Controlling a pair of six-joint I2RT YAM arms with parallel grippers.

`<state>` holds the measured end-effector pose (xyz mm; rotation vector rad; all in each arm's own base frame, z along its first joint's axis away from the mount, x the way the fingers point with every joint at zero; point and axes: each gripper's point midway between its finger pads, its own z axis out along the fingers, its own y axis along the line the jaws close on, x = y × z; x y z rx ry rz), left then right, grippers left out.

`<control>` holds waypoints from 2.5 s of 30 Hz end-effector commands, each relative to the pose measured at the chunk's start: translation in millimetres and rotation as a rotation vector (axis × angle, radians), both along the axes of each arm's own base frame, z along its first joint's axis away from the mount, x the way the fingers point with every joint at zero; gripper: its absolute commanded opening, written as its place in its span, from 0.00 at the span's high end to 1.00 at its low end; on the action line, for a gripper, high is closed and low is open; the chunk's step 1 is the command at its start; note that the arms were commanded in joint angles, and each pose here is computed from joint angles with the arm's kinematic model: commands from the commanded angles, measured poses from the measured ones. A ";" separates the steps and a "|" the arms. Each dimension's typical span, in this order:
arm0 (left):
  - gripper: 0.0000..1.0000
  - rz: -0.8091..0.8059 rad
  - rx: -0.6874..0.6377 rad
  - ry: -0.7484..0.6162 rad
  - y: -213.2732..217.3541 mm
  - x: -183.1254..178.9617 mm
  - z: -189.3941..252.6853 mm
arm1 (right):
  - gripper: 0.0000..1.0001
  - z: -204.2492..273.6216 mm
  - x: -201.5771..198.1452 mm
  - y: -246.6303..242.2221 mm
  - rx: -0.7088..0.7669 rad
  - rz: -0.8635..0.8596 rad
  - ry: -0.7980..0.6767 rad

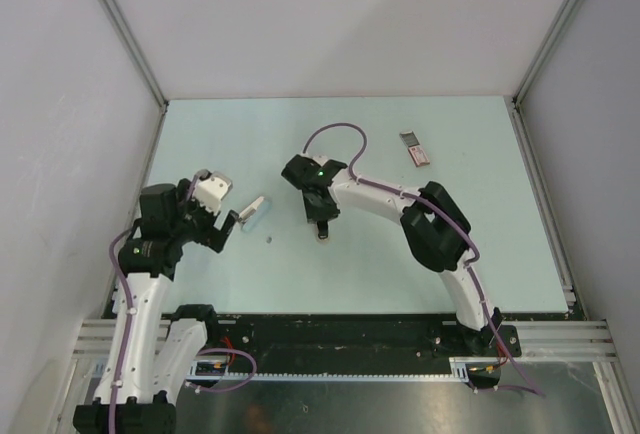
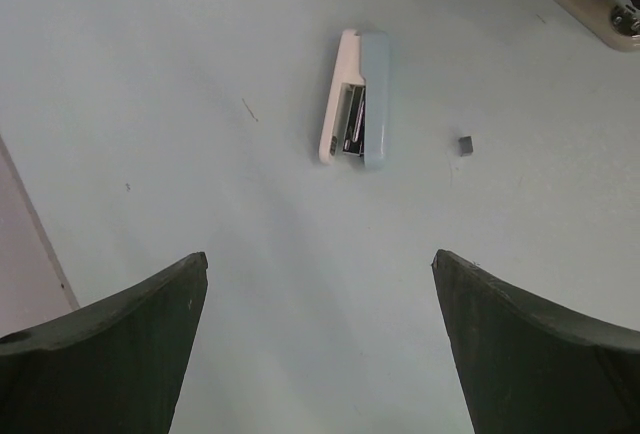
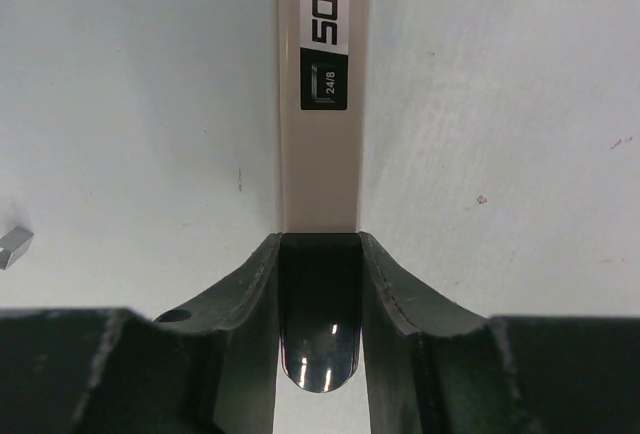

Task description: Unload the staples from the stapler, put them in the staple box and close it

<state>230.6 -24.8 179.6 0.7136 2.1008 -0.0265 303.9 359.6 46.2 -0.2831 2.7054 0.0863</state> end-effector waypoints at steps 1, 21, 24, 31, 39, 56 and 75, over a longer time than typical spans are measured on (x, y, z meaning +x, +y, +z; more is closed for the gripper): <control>0.00 -0.062 -0.038 0.011 -16.0 1.2 -4.3 | 0.86 13.4 10.7 18.7 0.099 -0.016 -0.030; 0.01 -0.398 -0.316 0.267 -138.6 5.4 -30.4 | 1.00 165.2 -5.0 36.5 0.759 -0.206 -0.339; 0.01 -0.443 -0.346 0.266 -147.5 6.6 -31.6 | 1.00 174.1 -8.4 37.5 0.811 -0.210 -0.341; 0.00 -0.543 -0.384 0.284 -164.9 17.9 -33.6 | 1.00 179.5 -14.2 35.5 0.888 -0.216 -0.318; 0.05 -0.588 -0.400 0.320 -178.3 33.7 -44.0 | 1.00 173.3 -9.3 30.0 0.950 -0.214 -0.283; 0.15 -0.587 -0.371 0.354 -188.1 44.4 -60.4 | 1.00 156.6 -9.5 34.0 1.024 -0.210 -0.213; 0.65 -0.585 -0.262 0.299 -184.4 51.9 -68.7 | 1.00 144.0 -19.4 28.3 1.006 -0.183 -0.196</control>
